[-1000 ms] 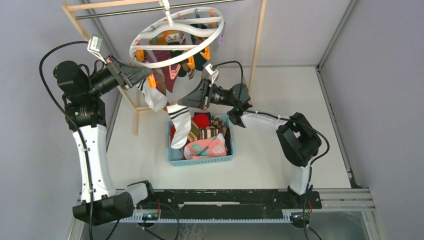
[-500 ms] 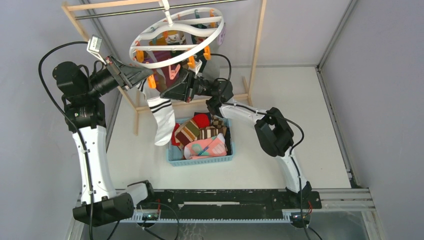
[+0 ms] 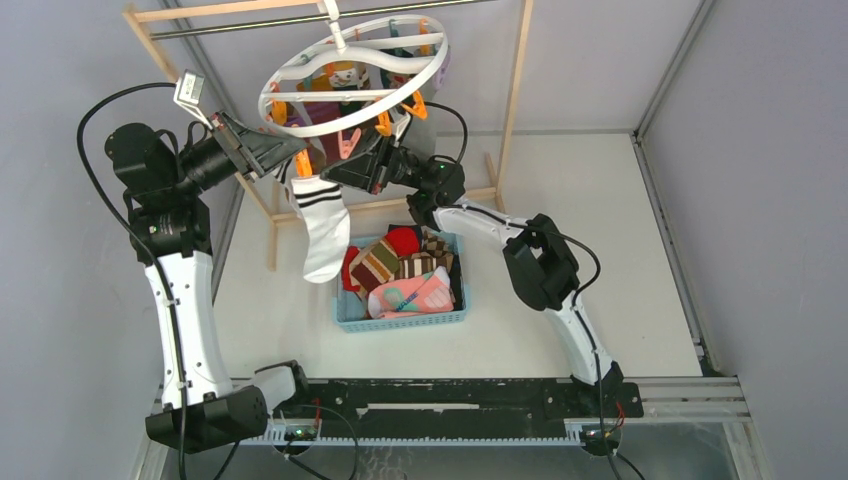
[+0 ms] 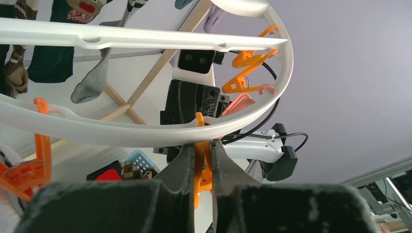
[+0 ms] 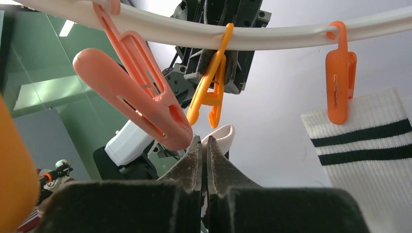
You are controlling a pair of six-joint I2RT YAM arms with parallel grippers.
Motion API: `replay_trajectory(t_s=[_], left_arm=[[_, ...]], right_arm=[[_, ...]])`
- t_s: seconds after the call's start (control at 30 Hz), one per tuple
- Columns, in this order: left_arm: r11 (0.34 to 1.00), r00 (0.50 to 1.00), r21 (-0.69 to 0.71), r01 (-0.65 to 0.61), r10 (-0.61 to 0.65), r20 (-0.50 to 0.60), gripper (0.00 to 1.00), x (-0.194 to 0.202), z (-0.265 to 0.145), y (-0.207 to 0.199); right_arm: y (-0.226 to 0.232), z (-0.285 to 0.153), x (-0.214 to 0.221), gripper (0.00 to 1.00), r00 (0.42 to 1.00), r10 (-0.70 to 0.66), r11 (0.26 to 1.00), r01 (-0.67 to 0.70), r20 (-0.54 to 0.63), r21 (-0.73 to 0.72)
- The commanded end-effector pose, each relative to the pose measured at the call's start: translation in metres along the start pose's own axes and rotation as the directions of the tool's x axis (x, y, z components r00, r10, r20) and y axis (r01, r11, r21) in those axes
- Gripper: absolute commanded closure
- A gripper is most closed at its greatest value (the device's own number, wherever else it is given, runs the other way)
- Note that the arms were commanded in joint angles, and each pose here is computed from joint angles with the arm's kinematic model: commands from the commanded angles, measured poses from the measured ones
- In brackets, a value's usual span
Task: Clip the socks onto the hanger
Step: Clamp the sock onto the hanger.
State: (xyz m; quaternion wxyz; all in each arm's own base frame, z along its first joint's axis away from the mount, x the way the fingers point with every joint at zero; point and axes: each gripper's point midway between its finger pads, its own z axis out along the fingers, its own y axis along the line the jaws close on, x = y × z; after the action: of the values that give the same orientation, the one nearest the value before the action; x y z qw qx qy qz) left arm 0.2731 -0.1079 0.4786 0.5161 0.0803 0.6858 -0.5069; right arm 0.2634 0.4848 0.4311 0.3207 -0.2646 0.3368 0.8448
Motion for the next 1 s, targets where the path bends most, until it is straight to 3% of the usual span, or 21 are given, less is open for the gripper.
replay_trajectory(t_s=[0.0, 0.97], left_arm=[[0.998, 0.999, 0.054, -0.032, 0.033, -0.025, 1.0, 0.0078, -0.006, -0.0183], [0.997, 0.999, 0.066, -0.036, 0.038, -0.03, 1.0, 0.0069, -0.0056, -0.0198]], right_arm=[[0.0269, 0.0109, -0.015, 1.0, 0.998, -0.04, 0.994, 0.044, 0.045, -0.097], [0.0332, 0.0207, -0.0153, 1.0, 0.999, 0.012, 0.987, -0.006, 0.037, -0.162]])
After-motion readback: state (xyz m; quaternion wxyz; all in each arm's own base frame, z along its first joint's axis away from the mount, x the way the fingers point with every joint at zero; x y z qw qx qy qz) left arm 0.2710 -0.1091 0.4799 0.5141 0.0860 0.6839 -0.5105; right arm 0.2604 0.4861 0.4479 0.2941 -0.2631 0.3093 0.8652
